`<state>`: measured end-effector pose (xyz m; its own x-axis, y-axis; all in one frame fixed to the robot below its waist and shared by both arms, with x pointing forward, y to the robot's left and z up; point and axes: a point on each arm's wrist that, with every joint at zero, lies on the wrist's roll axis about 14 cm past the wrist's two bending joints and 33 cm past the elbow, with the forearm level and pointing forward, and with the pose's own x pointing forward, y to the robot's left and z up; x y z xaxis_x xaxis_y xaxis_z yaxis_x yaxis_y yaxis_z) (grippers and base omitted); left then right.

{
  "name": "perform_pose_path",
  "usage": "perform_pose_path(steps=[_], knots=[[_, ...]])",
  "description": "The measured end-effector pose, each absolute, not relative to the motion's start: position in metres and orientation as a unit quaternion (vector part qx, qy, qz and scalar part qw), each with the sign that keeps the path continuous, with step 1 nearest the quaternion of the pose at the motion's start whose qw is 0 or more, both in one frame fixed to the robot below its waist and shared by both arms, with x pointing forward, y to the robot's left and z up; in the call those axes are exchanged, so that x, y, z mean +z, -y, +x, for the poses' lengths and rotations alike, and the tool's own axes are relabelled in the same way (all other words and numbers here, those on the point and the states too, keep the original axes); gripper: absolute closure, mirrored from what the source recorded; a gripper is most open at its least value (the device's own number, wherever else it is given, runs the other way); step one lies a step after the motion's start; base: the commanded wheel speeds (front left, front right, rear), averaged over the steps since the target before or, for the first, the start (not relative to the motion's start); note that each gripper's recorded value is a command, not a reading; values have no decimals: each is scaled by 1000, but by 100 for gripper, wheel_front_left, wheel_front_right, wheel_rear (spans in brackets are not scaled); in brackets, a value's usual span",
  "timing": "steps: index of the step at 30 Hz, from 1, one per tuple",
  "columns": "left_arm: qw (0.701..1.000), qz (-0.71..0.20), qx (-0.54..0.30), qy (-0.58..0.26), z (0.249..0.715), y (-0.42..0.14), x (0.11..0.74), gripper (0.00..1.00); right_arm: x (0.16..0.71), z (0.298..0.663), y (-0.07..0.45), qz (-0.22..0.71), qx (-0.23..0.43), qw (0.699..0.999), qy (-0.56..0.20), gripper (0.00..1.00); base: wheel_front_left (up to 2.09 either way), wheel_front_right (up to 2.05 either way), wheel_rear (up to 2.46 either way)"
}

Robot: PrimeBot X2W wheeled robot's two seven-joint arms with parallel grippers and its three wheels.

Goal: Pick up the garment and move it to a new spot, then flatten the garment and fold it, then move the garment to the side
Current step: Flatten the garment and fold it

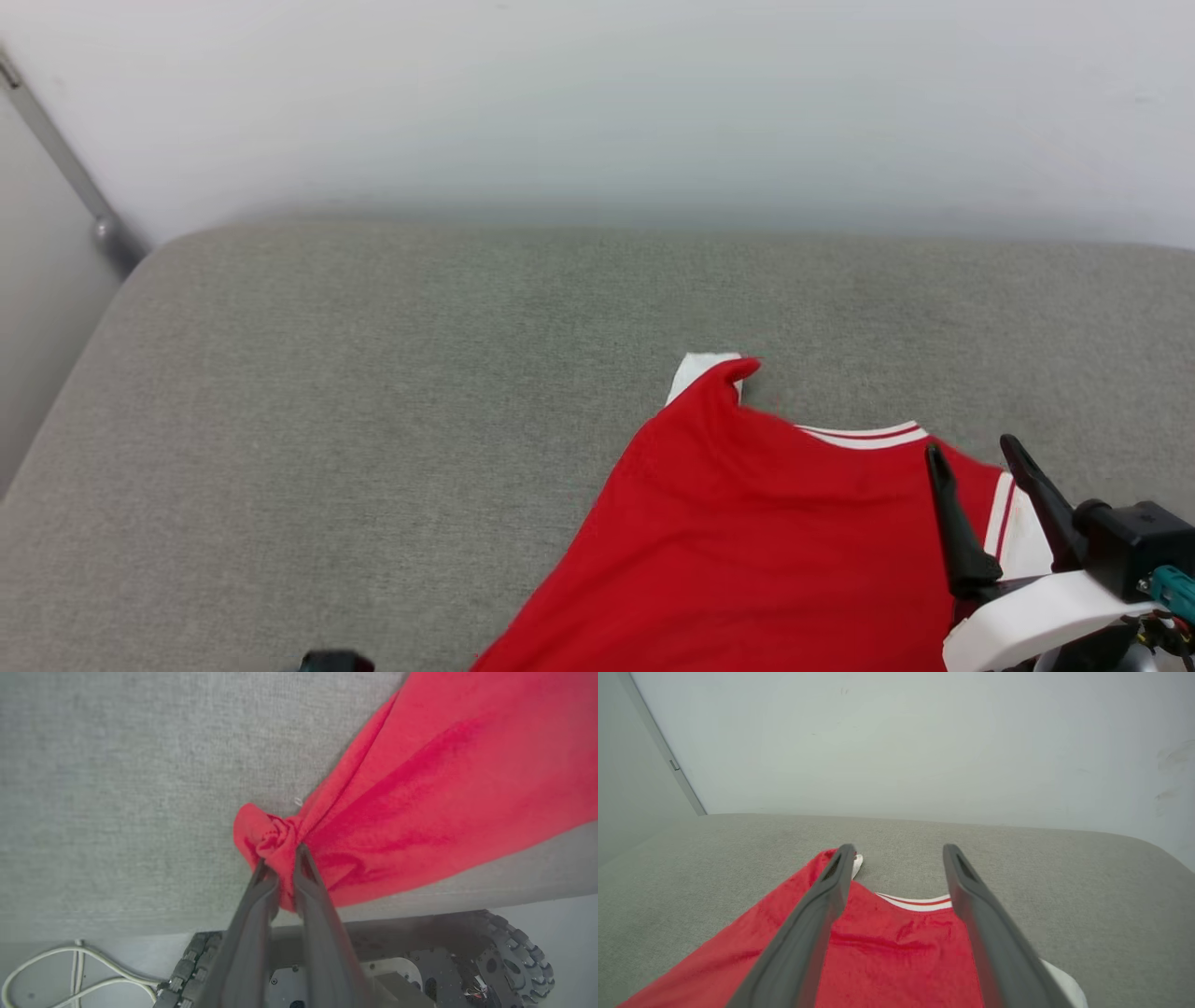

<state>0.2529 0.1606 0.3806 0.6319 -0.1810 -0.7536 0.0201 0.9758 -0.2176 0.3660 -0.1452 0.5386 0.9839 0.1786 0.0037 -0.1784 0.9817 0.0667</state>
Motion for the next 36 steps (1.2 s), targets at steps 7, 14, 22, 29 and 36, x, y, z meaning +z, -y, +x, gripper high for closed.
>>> perform_pose_path(steps=[7, 14, 22, 29, 36], knots=[[909, -137, -24, -392, 243, -161, 384, 0, 545, 362, 140, 32, 99, 995, 3, 0, 0, 0, 0], [968, -94, -39, -228, 305, -165, 446, 0, 550, 359, 141, 28, 98, 995, 10, 0, 0, 0, 0], [989, -49, -116, -77, 390, -129, 521, 0, 544, 364, 149, 27, 84, 996, -3, 0, 0, 0, 0], [968, -34, -210, -132, 433, -81, 506, 0, 535, 376, 160, 26, 65, 997, -15, 0, 0, 0, 0], [907, 18, -293, -302, 432, -48, 431, 0, 514, 379, 179, 33, 36, 998, -39, 0, 0, 0, 0]])
